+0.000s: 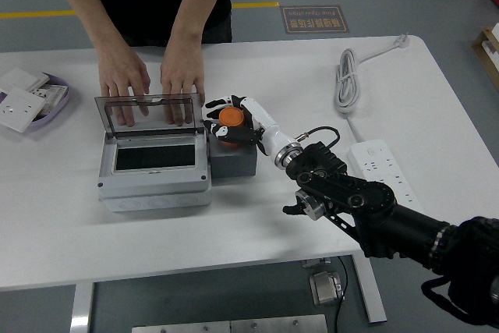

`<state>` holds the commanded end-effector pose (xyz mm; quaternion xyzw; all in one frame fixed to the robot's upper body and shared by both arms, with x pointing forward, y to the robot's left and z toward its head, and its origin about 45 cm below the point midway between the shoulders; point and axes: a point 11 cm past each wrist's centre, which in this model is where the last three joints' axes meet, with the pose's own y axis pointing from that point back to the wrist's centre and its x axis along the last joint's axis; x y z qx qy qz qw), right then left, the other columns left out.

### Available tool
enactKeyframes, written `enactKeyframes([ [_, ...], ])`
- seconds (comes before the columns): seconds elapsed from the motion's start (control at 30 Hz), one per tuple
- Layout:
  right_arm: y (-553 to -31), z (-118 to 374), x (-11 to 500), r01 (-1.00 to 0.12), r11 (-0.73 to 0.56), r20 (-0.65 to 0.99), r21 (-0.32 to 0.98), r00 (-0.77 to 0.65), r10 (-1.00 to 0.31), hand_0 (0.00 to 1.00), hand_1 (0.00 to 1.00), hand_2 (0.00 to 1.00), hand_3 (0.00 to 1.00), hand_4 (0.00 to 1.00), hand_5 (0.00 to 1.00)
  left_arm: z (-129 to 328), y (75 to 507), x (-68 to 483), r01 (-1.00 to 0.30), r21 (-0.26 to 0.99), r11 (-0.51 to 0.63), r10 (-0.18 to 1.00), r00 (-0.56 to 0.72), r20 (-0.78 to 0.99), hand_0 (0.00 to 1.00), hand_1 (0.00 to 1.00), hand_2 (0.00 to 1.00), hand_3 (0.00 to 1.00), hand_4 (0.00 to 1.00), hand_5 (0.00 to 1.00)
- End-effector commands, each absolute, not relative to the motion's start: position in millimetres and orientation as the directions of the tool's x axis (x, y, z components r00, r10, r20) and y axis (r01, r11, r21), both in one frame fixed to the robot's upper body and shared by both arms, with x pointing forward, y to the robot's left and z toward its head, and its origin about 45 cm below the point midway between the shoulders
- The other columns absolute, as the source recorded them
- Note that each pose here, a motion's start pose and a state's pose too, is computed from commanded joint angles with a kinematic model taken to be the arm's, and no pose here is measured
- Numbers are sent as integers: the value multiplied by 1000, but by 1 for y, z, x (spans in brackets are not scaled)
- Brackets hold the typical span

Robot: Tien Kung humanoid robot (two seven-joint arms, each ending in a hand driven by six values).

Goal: Pick up the cylinder from the cube,place it in the box,flap close box

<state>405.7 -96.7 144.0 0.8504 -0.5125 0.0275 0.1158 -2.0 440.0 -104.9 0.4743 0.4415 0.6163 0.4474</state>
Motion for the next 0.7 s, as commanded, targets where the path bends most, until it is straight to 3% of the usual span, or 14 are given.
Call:
enactKeyframes([
  [0.07,-97,144,406,-879,-446,167,169,472,-866,773,655,537,543,366,2,-105,440,-2,-133,969,-210,970,-150,190,629,647,625,668,722,253],
  [0.1,-97,143,405,-879,-446,167,170,472,-866,794,645,527,521,289,2,-105,440,-2,-134,968,-210,970,-150,190,629,647,625,668,722,253],
  [0.27,-96,141,404,-878,-445,170,177,472,-865,794,645,527,521,289,2,-105,440,-2,-132,968,-211,970,-152,191,629,647,625,668,722,253],
  [0.3,-96,141,403,-878,-444,170,179,472,-865,807,631,516,500,13,2,-105,440,-3,-132,968,-211,970,-152,191,629,647,625,668,722,253],
  [0.67,-85,157,403,-877,-463,150,131,479,-865,767,618,506,477,2,2,-105,441,-6,-128,968,-214,968,-159,193,629,647,625,668,722,253],
  [0.7,-83,161,404,-876,-467,145,120,480,-865,695,578,492,414,2,2,-105,441,-6,-127,969,-214,968,-160,193,629,647,625,668,722,253],
])
